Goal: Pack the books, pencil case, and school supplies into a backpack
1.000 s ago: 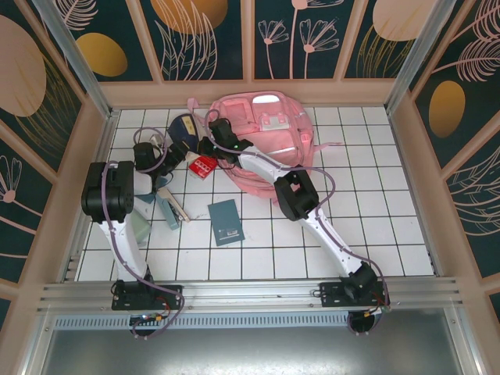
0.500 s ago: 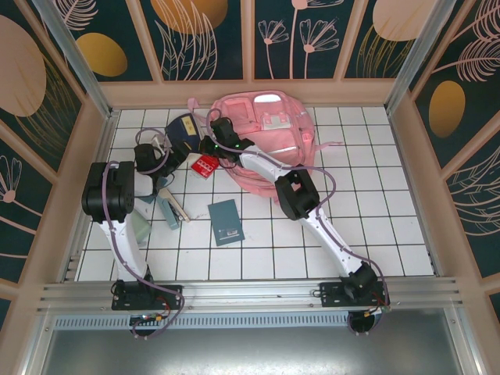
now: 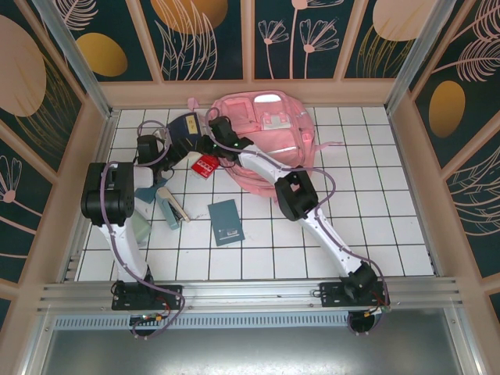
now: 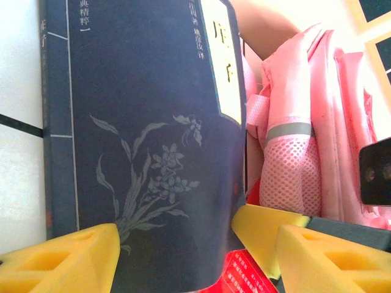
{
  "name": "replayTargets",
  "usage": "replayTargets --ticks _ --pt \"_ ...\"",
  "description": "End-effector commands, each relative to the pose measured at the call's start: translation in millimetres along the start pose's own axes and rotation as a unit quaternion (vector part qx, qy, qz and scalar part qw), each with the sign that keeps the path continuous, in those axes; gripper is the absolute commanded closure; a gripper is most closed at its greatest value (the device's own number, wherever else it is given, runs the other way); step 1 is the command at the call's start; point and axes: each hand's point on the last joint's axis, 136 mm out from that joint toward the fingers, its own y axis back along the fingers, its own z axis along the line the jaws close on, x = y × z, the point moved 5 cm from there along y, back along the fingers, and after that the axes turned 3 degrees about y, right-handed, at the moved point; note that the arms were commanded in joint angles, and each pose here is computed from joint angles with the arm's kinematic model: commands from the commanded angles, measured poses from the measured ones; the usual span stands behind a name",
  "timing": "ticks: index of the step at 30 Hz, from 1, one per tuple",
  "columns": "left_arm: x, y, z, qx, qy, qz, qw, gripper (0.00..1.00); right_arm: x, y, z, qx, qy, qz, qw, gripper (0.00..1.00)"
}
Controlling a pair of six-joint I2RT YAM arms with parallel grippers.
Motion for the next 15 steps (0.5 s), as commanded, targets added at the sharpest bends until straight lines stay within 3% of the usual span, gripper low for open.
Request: replayTargets --ticks 1,7,15 --pt "-3 9 -12 -0.002 -0.012 -0.008 1.0 0.31 6 1 -15 0.055 0.018 0.021 0.998 0.67" --pt "-10 13 -13 -0.018 -0.01 -0.026 0.999 0.3 -17 17 -7 0.084 0.034 -0.014 0.996 0.56" --pt "-14 17 1 -0.074 0.001 -0.048 0.996 0.28 0 -4 -26 0.067 0.013 0.01 0.998 0.55"
